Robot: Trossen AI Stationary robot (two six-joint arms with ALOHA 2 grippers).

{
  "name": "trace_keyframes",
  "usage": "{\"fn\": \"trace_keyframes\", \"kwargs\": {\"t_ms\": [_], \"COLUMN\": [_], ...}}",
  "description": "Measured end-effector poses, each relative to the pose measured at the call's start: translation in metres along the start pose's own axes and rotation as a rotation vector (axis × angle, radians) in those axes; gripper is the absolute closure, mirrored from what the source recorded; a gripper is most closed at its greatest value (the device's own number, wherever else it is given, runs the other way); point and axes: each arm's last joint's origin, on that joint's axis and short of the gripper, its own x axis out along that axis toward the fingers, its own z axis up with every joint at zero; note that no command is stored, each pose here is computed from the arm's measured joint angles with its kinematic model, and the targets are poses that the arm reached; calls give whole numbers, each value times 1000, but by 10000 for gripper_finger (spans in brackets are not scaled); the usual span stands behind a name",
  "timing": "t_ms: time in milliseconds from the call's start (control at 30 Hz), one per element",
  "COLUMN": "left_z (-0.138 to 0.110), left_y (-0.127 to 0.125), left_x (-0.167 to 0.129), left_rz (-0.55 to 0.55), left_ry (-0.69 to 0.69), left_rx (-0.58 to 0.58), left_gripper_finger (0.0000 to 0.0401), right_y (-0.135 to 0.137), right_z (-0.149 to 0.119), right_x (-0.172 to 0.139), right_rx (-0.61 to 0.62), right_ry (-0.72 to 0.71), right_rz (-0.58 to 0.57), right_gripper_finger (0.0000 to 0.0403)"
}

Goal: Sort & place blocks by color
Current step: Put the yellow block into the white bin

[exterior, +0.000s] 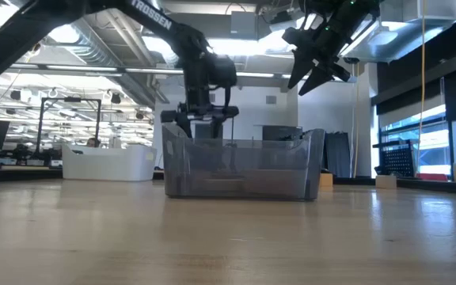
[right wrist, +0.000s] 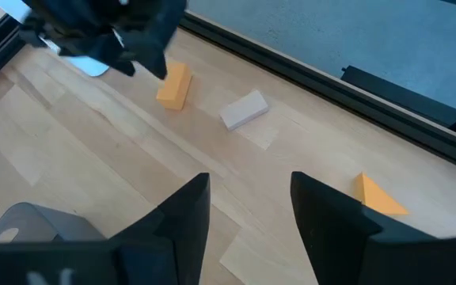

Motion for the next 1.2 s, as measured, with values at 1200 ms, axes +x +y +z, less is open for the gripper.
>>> {"fn": "trace_keyframes", "kwargs": {"t_ms": [1200], "left_z": [31], "left_y": [3], "left_x": [26], "left_rz": [-8], "left_ry": [23], "left_rx": [-65], "left_gripper_finger": [172], "right_y": [0], "right_z": [0], "right_x": [0], "right_rx": [-1], "right_ry": [1], "right_rz": [-1], "right_gripper_finger": [227]}}
